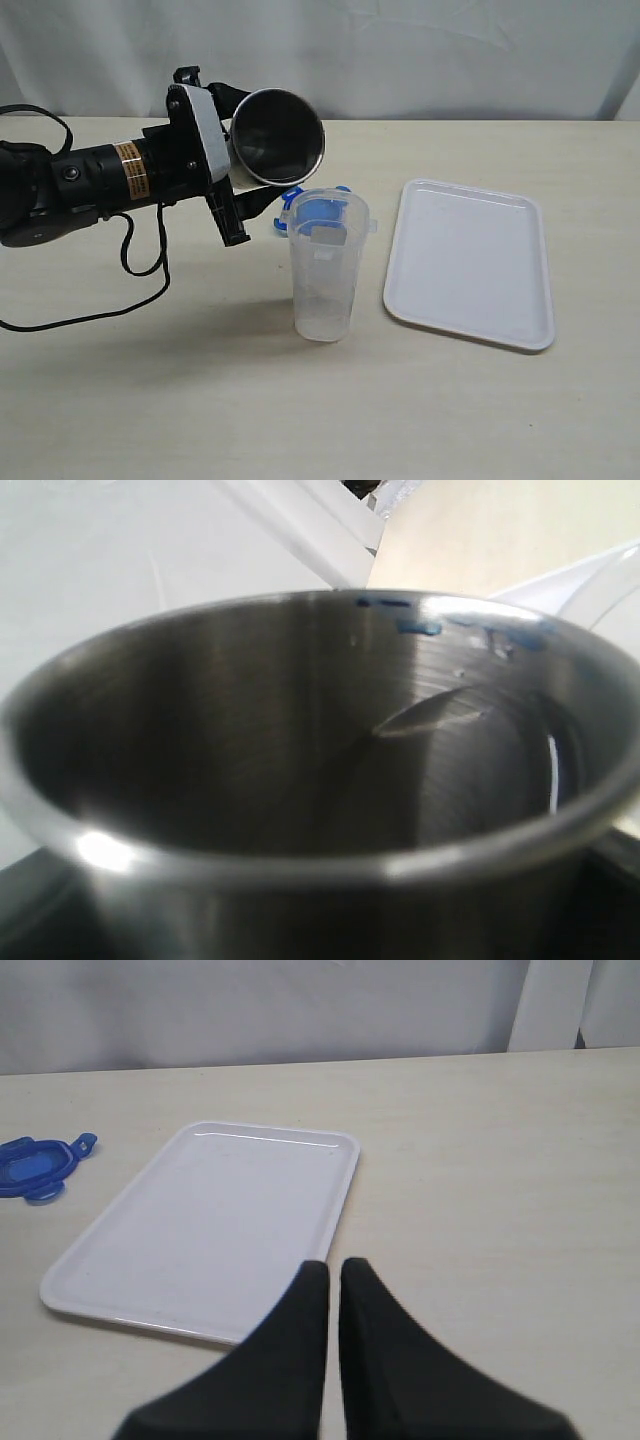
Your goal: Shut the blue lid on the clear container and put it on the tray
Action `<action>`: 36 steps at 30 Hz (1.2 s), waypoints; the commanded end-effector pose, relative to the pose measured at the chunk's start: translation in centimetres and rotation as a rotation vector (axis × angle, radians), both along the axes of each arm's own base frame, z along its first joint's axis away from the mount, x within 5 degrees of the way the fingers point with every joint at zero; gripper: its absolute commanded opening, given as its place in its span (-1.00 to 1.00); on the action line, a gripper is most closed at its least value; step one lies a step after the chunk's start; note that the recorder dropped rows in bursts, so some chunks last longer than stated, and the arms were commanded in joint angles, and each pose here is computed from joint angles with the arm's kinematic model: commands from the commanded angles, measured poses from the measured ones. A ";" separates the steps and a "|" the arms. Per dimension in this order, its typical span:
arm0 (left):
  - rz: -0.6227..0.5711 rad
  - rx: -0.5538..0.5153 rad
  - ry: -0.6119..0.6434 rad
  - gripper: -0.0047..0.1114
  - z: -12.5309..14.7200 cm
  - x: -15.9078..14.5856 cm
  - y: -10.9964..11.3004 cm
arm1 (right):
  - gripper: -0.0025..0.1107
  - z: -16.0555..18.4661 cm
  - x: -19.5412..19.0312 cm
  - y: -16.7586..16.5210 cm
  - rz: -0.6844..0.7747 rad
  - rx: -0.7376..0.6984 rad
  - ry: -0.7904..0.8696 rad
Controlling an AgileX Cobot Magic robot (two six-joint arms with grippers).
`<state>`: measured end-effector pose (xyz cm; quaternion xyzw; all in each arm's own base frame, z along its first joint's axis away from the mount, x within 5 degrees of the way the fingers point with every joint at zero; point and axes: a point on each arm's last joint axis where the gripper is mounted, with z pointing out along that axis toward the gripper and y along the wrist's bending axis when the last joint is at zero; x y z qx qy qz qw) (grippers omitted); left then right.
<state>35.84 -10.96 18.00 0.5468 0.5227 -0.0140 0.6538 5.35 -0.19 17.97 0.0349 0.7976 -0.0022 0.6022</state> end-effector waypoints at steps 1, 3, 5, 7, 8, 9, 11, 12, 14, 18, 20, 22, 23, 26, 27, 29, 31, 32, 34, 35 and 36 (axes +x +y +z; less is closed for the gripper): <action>-0.012 -0.054 -0.052 -0.92 1.3 -0.2 -0.3 | -0.88 0.2 0.0 0.0 -0.003 -0.006 -0.021; -0.014 -0.053 -0.056 -0.92 1.3 -0.2 -0.3 | -0.88 0.2 0.0 0.0 -0.003 -0.006 -0.021; -0.015 -0.044 -0.066 -0.92 1.3 -0.2 -0.3 | -0.88 0.2 0.0 0.0 -0.003 -0.006 -0.021; -0.020 -0.024 -0.091 -0.92 1.3 -0.2 -0.3 | -0.88 0.2 0.0 0.0 -0.003 -0.006 -0.021; -0.021 -0.025 -0.092 -0.92 1.3 -0.2 -0.3 | -0.88 0.2 0.0 0.0 -0.003 -0.006 -0.021; -0.021 -0.025 -0.092 -0.92 1.3 -0.2 -0.3 | -0.88 0.2 0.0 0.0 -0.003 -0.006 -0.021; -0.021 -0.025 -0.092 -0.92 1.3 -0.2 -0.3 | -0.88 0.2 0.0 0.0 -0.003 -0.006 -0.021; -0.021 -0.025 -0.092 -0.92 1.3 -0.2 -0.3 | -0.88 0.2 0.0 0.0 -0.003 -0.006 -0.021; -0.021 -0.025 -0.092 -0.92 1.3 -0.2 -0.3 | -0.88 0.2 0.0 0.0 -0.003 -0.006 -0.021; -0.021 -0.025 -0.092 -0.92 1.3 -0.2 -0.3 | -0.88 0.2 0.0 0.0 -0.003 -0.006 -0.021; -0.021 -0.027 -0.092 -0.92 1.3 -0.2 -0.4 | -0.88 0.2 0.0 0.0 -0.003 -0.006 -0.021; -0.021 -0.027 -0.092 -0.92 1.3 -0.2 -0.4 | -0.88 0.2 0.0 0.0 -0.003 -0.006 -0.021; -0.021 -0.027 -0.092 -0.92 1.3 -0.2 -0.4 | -0.88 0.2 0.0 0.0 -0.003 -0.006 -0.021; -0.022 -0.021 -0.097 -0.92 1.3 -0.2 -0.3 | -0.88 0.2 0.0 0.0 -0.003 -0.006 -0.021; -0.022 -0.021 -0.097 -0.92 1.3 -0.2 -0.3 | -0.88 0.2 0.0 0.0 -0.003 -0.006 -0.021; -0.022 -0.021 -0.097 -0.92 1.3 -0.2 -0.3 | -0.88 0.2 0.0 0.0 -0.003 -0.006 -0.021; -0.022 -0.021 -0.097 -0.92 1.3 -0.2 -0.3 | -0.88 0.2 0.0 0.0 -0.003 -0.006 -0.021; -0.022 -0.021 -0.097 -0.92 1.3 -0.2 -0.3 | -0.88 0.2 0.0 0.0 -0.003 -0.006 -0.021; -0.023 -0.012 -0.107 -0.92 1.3 -0.2 -0.3 | -0.88 0.2 0.0 0.0 -0.003 -0.006 -0.021; -0.026 -0.001 -0.117 -0.92 1.3 -0.2 -0.4 | -0.88 0.2 0.0 0.0 -0.003 -0.006 -0.021; -0.030 0.002 -0.119 -0.92 1.3 -0.2 -0.4 | -0.88 0.2 0.0 0.0 -0.003 -0.006 -0.021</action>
